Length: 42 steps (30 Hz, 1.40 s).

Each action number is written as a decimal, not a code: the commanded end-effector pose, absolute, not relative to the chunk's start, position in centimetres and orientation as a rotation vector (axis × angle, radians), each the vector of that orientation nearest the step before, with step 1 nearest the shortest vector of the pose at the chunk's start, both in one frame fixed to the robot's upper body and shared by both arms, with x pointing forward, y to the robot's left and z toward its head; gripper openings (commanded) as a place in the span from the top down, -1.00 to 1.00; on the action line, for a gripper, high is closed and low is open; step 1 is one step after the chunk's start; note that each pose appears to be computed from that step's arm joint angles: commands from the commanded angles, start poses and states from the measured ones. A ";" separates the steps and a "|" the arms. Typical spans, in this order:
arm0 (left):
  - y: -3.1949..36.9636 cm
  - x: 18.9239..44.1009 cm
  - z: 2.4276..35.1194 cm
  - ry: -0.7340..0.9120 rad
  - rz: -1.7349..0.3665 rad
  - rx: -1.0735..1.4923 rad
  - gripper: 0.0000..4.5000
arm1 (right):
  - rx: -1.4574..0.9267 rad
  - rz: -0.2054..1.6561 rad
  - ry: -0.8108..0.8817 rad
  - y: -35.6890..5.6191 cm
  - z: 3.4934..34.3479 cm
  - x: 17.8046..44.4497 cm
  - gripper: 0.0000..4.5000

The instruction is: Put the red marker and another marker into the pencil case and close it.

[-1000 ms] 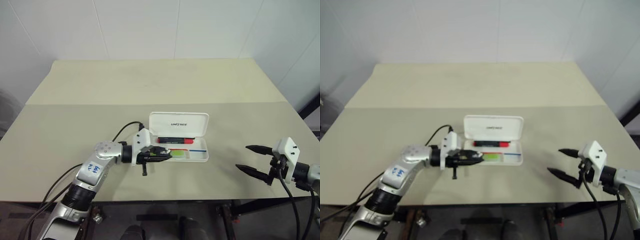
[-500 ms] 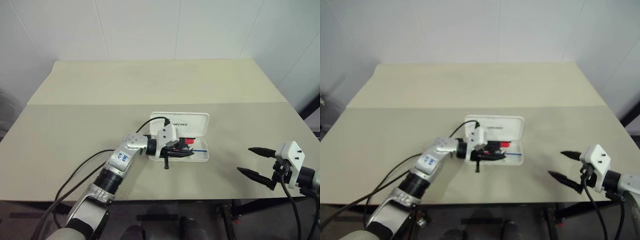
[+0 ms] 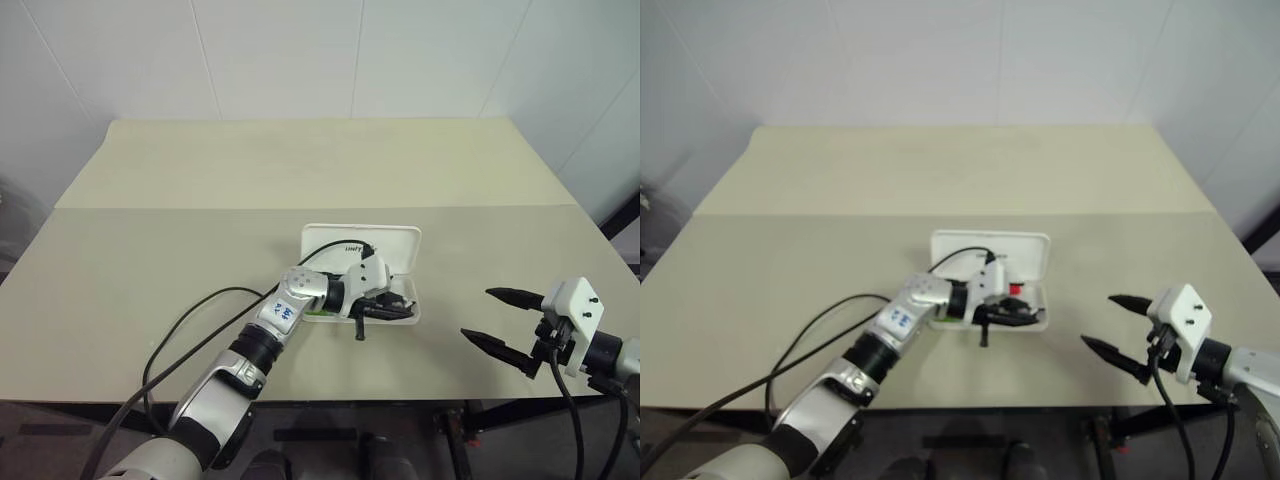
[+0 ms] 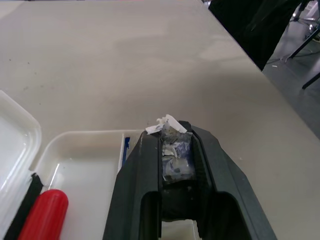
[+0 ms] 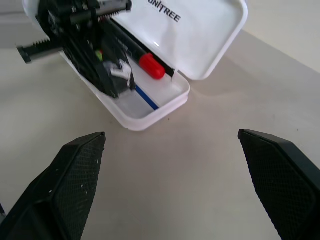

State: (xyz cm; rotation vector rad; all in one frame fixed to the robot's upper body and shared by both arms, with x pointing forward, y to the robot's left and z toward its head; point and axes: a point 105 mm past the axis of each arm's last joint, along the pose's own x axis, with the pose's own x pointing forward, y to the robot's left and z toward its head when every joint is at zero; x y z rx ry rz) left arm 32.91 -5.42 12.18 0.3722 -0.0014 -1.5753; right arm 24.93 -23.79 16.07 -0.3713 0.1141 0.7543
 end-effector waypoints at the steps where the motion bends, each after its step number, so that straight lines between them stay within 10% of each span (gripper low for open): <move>1: -6.1 33.1 13.2 -0.051 -1.582 0.404 0.83 | -0.384 0.743 0.059 -23.5 17.4 24.7 -1.00; 7: -6.3 33.8 13.3 -0.043 -1.556 0.381 0.83 | -0.379 0.740 0.045 -23.1 17.6 24.8 -1.00; 20: -6.4 33.5 14.6 -0.082 -1.588 0.332 -0.99 | -0.371 0.747 0.027 -22.8 17.7 25.3 -1.00; 42: 12.8 30.8 18.0 -0.062 -1.341 0.184 -0.99 | -0.416 0.921 -0.070 -20.8 19.6 28.1 -1.00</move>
